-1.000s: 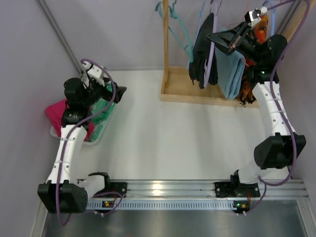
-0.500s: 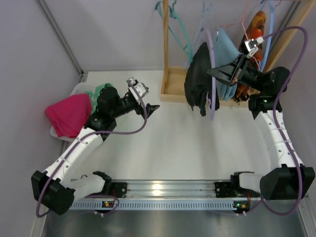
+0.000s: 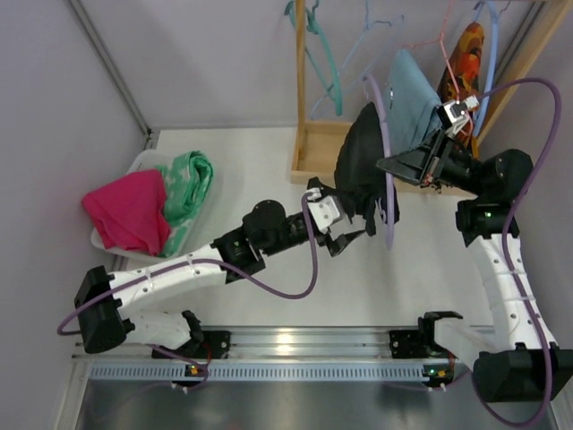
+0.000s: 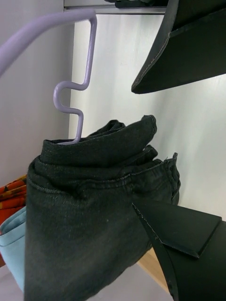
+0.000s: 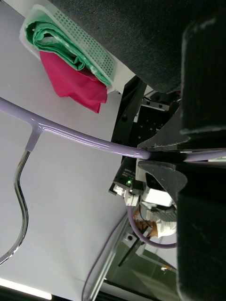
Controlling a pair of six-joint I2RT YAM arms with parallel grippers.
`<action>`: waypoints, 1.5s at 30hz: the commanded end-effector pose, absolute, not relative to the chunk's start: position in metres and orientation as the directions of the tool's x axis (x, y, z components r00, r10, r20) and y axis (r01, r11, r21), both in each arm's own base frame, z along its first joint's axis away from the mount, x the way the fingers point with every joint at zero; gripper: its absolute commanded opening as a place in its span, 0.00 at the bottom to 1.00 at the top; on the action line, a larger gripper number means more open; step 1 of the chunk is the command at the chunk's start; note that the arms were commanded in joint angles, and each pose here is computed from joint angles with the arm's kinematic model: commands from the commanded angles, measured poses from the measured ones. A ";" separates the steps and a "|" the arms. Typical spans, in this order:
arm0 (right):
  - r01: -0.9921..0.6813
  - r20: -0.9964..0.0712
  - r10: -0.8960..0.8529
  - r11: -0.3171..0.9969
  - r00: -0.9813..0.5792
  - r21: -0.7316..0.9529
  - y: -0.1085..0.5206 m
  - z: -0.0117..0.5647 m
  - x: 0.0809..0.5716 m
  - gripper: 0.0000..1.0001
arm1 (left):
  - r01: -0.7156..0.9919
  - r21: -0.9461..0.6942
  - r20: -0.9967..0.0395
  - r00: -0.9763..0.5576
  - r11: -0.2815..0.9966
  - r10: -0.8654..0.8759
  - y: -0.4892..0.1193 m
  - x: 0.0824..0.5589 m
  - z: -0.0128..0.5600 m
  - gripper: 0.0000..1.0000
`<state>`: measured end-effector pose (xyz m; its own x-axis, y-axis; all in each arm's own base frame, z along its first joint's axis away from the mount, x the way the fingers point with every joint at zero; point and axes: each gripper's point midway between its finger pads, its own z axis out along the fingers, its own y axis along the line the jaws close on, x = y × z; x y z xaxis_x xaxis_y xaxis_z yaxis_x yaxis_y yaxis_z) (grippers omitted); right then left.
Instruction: Remove the trousers from the hanger
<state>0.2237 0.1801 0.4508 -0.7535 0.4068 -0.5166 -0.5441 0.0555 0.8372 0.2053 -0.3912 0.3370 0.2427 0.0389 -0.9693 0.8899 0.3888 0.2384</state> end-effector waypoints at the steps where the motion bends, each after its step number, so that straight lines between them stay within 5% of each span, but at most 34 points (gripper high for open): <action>1: -0.738 -0.700 0.425 0.102 -0.573 0.667 0.177 0.483 0.200 0.00 | 0.844 0.220 -0.954 0.290 0.489 -0.072 -0.399 0.217 0.373 0.99; 18: -0.738 -0.710 0.412 0.120 -0.572 0.664 0.177 0.484 0.188 0.00 | 0.764 0.193 -0.949 0.305 0.615 -0.081 -0.422 0.248 0.382 0.96; 26: -0.731 -0.703 0.407 0.116 -0.583 0.673 0.178 0.481 0.189 0.00 | 0.718 0.245 -0.940 0.340 0.651 -0.021 -0.416 0.258 0.376 0.53; 31: -0.703 -0.679 0.410 0.120 -0.609 0.702 0.177 0.468 0.199 0.00 | 0.709 0.281 -0.926 0.377 0.647 -0.011 -0.414 0.256 0.385 0.03; 45: -0.474 -0.518 0.512 0.226 -0.685 0.851 0.137 0.378 0.267 0.00 | 0.673 0.259 -0.884 0.455 0.693 -0.112 -0.367 0.236 0.491 0.00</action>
